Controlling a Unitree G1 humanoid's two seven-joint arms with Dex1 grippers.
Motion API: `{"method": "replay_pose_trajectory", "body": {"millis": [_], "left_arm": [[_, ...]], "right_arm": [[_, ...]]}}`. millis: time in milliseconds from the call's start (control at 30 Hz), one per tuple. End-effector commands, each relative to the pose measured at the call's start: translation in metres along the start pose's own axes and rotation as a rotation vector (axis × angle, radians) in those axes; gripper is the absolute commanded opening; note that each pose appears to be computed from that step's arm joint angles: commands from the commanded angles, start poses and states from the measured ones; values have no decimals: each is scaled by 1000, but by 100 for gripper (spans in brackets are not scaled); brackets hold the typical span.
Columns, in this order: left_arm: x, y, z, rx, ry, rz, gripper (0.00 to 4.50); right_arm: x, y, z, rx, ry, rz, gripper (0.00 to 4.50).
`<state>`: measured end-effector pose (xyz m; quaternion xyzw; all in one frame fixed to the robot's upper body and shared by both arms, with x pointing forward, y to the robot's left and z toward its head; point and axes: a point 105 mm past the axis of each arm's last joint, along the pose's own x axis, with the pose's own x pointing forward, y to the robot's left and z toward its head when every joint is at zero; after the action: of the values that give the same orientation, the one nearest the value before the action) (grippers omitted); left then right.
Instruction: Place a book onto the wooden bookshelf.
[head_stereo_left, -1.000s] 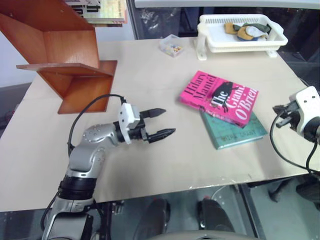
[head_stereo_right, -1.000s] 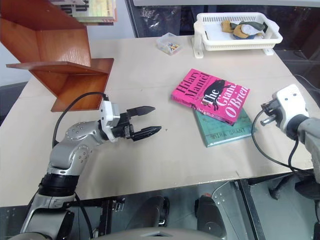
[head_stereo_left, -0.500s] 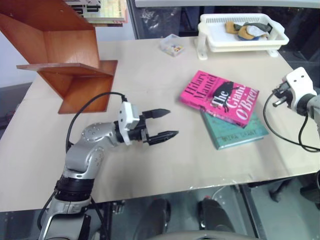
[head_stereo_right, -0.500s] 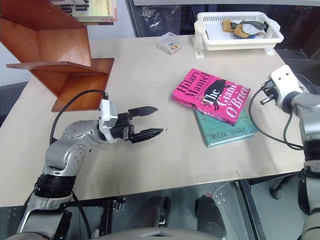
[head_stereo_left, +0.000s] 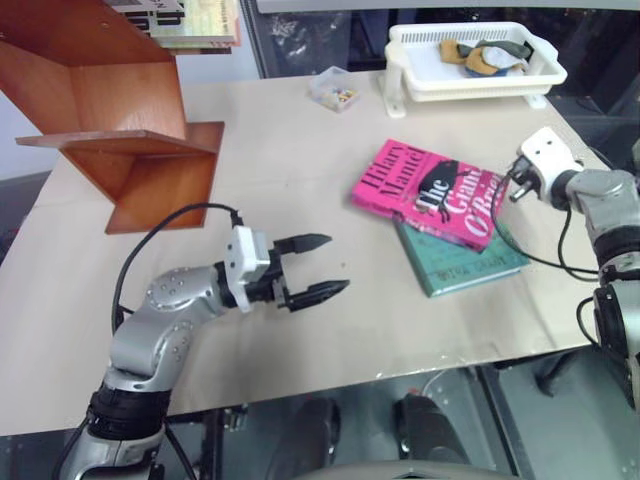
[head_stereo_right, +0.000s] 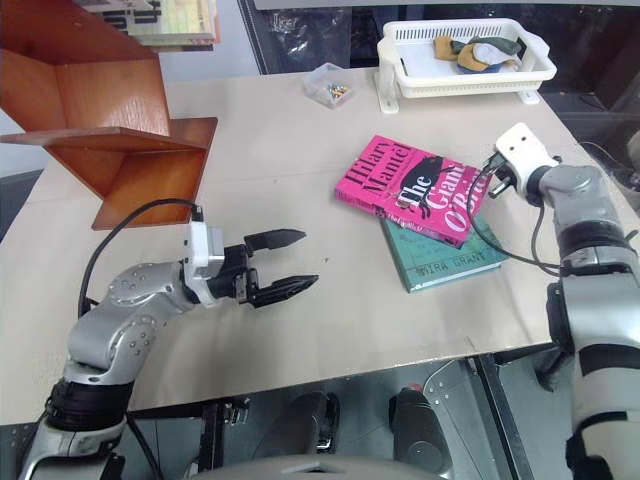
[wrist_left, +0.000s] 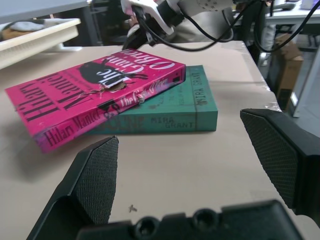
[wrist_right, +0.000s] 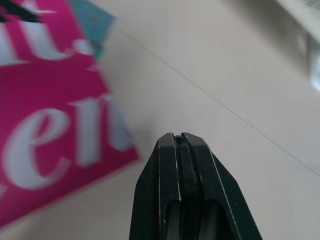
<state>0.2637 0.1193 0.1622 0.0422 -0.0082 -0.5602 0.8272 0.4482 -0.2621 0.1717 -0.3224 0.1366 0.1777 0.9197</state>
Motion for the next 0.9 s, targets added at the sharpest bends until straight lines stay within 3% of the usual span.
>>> {"method": "replay_pose_trajectory", "body": {"millis": [33, 300, 633, 733, 900], "left_arm": [[-6, -5, 12, 40, -29, 27, 450], [-8, -3, 11, 44, -26, 63, 450], [1, 8, 8, 0, -5, 105, 450], [7, 11, 4, -14, 5, 97, 450], [14, 19, 3, -33, -9, 92, 450]], "right_arm": [[0, -5, 26, -53, -69, 12, 4], [0, 16, 31, -93, -116, 159, 4], [-14, 1, 7, -77, -80, 112, 4], [-33, -15, -8, -86, -64, 67, 74], [-89, -14, -11, -59, -143, 23, 314]]}}
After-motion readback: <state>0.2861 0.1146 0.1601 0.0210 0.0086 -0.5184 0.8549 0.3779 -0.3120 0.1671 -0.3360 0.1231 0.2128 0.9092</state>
